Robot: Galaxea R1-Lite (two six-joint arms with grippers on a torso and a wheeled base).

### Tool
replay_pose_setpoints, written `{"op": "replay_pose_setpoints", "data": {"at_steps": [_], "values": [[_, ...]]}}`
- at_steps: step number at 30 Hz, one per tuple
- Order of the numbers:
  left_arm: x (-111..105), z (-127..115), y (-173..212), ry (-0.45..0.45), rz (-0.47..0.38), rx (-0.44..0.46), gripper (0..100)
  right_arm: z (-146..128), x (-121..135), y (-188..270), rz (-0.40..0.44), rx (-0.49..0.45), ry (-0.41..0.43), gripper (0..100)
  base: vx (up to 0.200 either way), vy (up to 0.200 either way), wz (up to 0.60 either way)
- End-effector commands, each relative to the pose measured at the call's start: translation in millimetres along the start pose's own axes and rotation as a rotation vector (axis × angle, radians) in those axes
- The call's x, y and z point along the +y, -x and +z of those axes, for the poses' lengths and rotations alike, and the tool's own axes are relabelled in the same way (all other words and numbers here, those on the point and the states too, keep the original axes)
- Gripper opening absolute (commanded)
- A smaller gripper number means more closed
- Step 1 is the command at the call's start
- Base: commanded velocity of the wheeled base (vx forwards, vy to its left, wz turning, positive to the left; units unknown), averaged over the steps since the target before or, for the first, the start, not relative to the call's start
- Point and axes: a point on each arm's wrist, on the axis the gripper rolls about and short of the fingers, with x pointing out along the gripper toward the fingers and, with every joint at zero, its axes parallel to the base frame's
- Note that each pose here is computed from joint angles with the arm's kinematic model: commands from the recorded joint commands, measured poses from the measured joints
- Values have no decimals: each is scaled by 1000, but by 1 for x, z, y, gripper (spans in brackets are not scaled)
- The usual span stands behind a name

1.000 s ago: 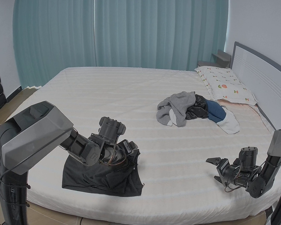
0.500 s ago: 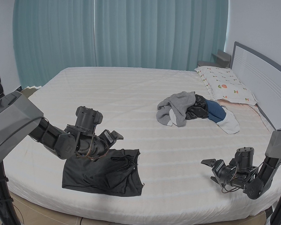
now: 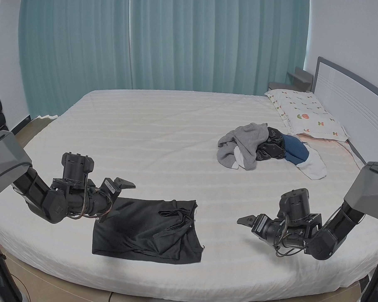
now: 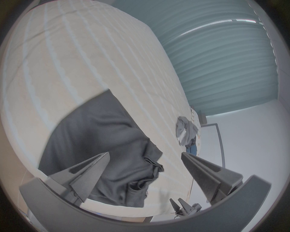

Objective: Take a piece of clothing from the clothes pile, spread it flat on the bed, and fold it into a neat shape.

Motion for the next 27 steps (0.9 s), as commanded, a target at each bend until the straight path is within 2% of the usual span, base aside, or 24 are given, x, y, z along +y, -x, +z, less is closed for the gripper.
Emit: {"op": "replay_pose_setpoints", "data": {"at_steps": [1, 4, 5, 6, 8, 12, 14, 15, 17, 23, 27], "values": [[25, 9, -4, 48, 49, 9, 100, -12, 30, -12, 25, 3, 98, 100, 0, 200, 0], [34, 10, -10, 60, 75, 19, 100, -9, 42, -16, 10, -24, 174, 100, 0, 200, 0], [34, 10, -10, 60, 75, 19, 100, -9, 42, -16, 10, -24, 174, 100, 0, 200, 0], [40, 10, -15, 63, 88, 21, 100, -16, 47, -18, 1, -3, 216, 100, 0, 200, 0], [40, 11, -15, 59, 75, 14, 100, -23, 53, -21, -4, 19, 243, 100, 0, 200, 0], [42, 10, -16, 59, 78, 16, 100, -31, 54, -27, -65, 18, 301, 100, 0, 200, 0], [42, 10, -16, 59, 78, 16, 100, -32, 54, -28, -70, 18, 307, 100, 0, 200, 0], [41, 10, -15, 57, 78, 17, 100, -36, 49, -32, -115, 13, 362, 100, 0, 200, 0], [42, 9, -15, 58, 81, 19, 100, -37, 45, -33, -135, 11, 391, 100, 0, 200, 0], [42, 9, -16, 56, 82, 19, 100, -39, 42, -34, -163, 19, 425, 100, 0, 0, 0], [42, 9, -16, 49, 82, 20, 100, -43, 35, -41, -230, 11, 482, 100, 0, 0, 0]]}}
